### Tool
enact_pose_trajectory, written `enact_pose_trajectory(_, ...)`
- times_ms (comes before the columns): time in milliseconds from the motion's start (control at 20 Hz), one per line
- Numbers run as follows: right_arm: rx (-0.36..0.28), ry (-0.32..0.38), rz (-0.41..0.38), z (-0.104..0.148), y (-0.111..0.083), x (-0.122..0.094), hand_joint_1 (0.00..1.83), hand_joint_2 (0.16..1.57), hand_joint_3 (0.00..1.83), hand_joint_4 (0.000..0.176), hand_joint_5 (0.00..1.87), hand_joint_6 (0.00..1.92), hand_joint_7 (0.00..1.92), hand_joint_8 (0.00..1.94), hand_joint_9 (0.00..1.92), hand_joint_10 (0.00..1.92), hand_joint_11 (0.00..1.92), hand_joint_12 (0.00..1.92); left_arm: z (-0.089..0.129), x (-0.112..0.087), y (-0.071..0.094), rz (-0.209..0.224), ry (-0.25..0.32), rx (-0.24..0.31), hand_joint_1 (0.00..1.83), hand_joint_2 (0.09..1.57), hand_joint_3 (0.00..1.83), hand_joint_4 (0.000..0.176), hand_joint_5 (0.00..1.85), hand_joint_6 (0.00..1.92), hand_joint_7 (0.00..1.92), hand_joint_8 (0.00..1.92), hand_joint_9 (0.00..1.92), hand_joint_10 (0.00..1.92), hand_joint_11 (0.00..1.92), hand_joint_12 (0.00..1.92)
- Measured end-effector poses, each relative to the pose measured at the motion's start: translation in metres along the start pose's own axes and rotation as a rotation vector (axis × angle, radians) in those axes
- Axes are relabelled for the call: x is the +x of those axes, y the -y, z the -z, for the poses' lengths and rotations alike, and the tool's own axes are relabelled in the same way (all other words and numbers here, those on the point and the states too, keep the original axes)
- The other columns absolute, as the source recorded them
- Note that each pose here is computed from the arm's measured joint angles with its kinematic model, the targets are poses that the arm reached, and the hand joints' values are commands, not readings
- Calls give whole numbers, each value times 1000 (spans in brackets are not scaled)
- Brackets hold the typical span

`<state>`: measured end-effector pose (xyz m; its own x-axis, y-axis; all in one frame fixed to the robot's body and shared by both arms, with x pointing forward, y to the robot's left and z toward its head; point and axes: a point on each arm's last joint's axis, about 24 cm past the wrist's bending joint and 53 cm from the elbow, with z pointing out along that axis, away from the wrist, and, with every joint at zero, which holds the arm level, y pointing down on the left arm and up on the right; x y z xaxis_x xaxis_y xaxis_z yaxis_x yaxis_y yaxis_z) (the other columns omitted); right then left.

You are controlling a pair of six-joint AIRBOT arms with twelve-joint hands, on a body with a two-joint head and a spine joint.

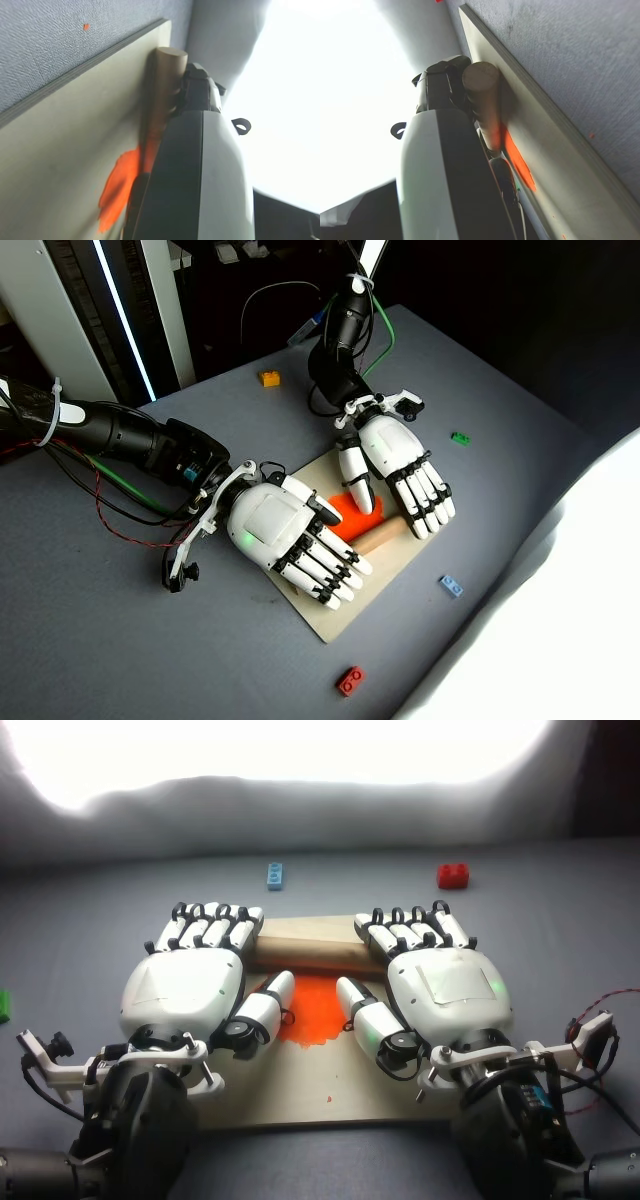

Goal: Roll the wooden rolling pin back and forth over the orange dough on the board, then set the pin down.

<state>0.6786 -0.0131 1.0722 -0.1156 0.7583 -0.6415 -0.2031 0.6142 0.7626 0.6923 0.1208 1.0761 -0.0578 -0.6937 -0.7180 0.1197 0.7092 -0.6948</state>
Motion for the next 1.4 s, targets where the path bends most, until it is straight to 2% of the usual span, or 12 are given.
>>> enact_pose_trajectory(250, -1, -3, 0, 0, 0, 0, 0, 1570, 2, 0, 304, 20, 383, 8, 340, 29, 0, 807, 8, 0, -2, 1, 5, -3, 0, 1552, 0, 0, 166, 5, 212, 2, 161, 5, 0, 240)
enact_pose_trajectory(650, -1, -4, 1, 0, 0, 0, 0, 1570, 2, 0, 314, 19, 395, 7, 358, 29, 0, 837, 21, 0, -5, 30, 17, 0, 0, 1553, 0, 0, 164, 3, 209, 0, 156, 2, 0, 237)
enact_pose_trajectory(1400, -4, -10, 1, 1, -1, 1, 0, 1571, 12, 0, 306, 10, 388, 2, 355, 19, 0, 818, 31, 0, -7, 62, 7, 4, 0, 1552, 0, 0, 166, 3, 206, 0, 152, 0, 0, 229)
